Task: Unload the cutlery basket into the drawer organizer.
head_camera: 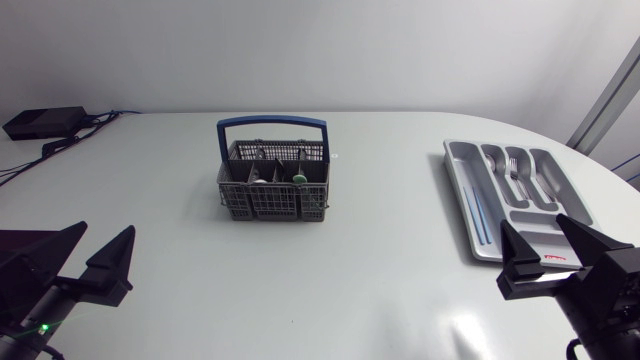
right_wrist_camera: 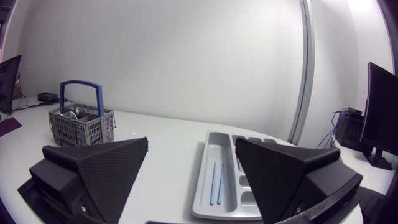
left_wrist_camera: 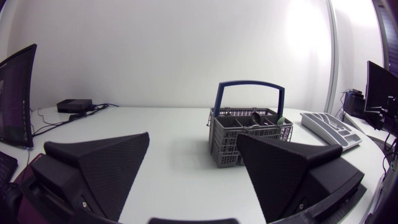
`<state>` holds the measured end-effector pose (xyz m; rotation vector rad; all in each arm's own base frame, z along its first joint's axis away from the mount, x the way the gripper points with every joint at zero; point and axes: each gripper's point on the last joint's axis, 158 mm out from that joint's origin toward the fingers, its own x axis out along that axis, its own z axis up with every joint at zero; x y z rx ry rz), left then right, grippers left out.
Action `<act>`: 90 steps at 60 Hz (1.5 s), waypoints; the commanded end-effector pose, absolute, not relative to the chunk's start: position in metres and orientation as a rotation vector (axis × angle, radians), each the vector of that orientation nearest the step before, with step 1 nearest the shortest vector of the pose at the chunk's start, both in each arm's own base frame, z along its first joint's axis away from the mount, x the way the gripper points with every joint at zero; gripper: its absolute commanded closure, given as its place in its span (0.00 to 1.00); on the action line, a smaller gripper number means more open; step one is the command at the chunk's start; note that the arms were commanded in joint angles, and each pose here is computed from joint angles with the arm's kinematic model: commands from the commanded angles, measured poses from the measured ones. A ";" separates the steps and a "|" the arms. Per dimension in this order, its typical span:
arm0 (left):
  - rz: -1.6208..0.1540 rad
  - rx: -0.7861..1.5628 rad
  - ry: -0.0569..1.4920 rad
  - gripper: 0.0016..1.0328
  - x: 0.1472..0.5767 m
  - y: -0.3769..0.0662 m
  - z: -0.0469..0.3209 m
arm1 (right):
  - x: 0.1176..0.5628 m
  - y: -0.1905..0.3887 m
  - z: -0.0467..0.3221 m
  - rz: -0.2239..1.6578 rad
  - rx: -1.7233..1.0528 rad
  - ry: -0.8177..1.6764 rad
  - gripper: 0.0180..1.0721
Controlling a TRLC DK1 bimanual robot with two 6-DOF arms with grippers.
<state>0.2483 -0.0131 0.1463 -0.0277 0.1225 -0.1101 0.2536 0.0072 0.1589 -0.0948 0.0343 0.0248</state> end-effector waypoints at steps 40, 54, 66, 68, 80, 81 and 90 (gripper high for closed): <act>-0.056 -0.086 0.102 0.04 0.251 -0.003 0.190 | 0.262 0.008 0.182 0.019 -0.085 0.033 0.04; -0.039 -0.149 0.278 0.05 0.281 0.001 0.186 | 0.288 0.027 0.192 0.077 -0.081 0.134 0.05; -0.081 -0.091 0.429 0.07 0.301 -0.017 0.171 | 0.310 0.052 0.188 0.131 -0.095 0.216 0.05; -0.093 -0.056 0.462 0.07 0.304 -0.020 0.168 | 0.315 0.059 0.186 0.145 -0.103 0.236 0.05; -0.259 0.176 0.651 0.07 0.313 -0.053 0.142 | 0.338 0.094 0.168 0.213 -0.165 0.416 0.05; -0.266 0.185 0.662 0.07 0.314 -0.055 0.140 | 0.339 0.097 0.166 0.219 -0.172 0.430 0.05; -0.381 0.223 0.709 0.07 0.313 -0.085 0.127 | 0.350 0.138 0.145 0.331 -0.291 0.551 0.05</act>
